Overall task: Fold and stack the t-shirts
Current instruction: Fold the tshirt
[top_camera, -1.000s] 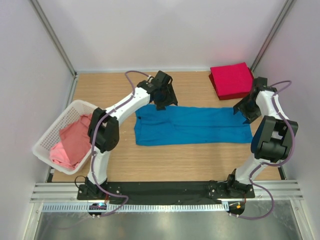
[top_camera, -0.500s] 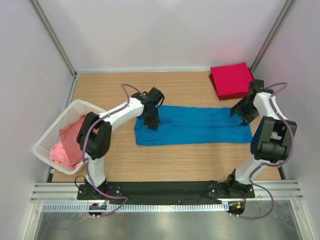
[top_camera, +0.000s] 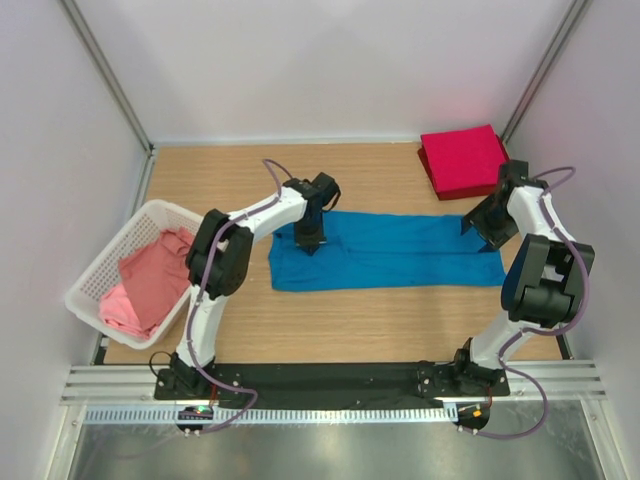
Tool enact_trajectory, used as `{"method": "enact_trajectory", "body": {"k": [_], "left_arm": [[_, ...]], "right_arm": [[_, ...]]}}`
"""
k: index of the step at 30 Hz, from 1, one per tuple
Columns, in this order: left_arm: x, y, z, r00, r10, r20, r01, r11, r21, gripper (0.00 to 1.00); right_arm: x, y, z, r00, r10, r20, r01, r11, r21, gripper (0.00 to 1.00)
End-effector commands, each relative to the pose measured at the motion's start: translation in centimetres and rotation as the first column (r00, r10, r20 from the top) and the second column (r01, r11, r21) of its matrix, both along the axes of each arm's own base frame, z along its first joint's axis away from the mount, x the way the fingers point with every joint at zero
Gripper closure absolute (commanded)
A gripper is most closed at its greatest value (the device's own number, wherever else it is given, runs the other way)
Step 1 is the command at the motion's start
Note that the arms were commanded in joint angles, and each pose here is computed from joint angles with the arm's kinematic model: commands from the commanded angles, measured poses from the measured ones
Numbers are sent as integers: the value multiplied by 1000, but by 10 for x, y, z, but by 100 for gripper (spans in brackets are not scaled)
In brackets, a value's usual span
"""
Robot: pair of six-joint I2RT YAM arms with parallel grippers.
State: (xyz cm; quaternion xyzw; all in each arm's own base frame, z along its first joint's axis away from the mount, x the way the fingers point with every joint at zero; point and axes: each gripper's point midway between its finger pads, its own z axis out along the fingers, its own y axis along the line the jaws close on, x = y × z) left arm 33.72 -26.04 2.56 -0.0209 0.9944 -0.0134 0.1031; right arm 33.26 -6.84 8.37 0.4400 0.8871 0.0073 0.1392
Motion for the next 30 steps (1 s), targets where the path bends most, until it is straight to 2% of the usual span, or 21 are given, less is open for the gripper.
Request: {"method": "enact_trajectory", "body": {"k": [1, 8, 13, 16, 17, 19, 20, 21, 22, 24, 28, 30], "left_arm": [[25, 8, 18, 997, -11, 81, 7, 999, 51, 99], [42, 21, 22, 990, -48, 134, 28, 988, 151, 99], [53, 26, 49, 974, -53, 218, 18, 987, 157, 99], [39, 37, 66, 976, -47, 214, 12, 987, 162, 99], [22, 47, 58, 984, -55, 172, 24, 984, 179, 99], [4, 46, 73, 982, -64, 179, 46, 994, 100, 99], [-16, 55, 58, 989, -84, 122, 71, 992, 109, 99], [-24, 55, 69, 987, -92, 134, 83, 994, 74, 99], [-36, 49, 66, 989, -114, 98, 113, 993, 22, 99], [-56, 54, 65, 985, -154, 76, 154, 988, 5, 99], [-71, 41, 64, 972, -212, 100, 223, 969, -108, 100], [-79, 35, 60, 971, -231, 67, 239, 959, -151, 100]], "right_arm": [[10, -1, 22, 997, -7, 75, 8, 1000, -21, 34], [7, -1, 23, 997, -18, 72, 19, 1000, -24, 34], [5, 4, 36, 995, -19, 101, 22, 999, -32, 34], [2, 17, 38, 994, 11, 106, -9, 1000, -25, 34], [-2, 25, 34, 995, 25, 95, -25, 1000, -4, 34], [-6, 41, 28, 995, 66, 76, -67, 998, 7, 34], [-12, 46, 21, 996, 78, 49, -78, 997, 7, 34], [-14, 52, 18, 995, 89, 36, -89, 996, 5, 34], [-16, 60, 16, 993, 112, 33, -112, 994, 4, 34], [-23, 65, 8, 993, 115, 15, -115, 993, 7, 34], [-26, 66, 7, 993, 121, 9, -121, 993, 7, 34], [-26, 66, 8, 993, 121, 4, -121, 993, 5, 34]]}}
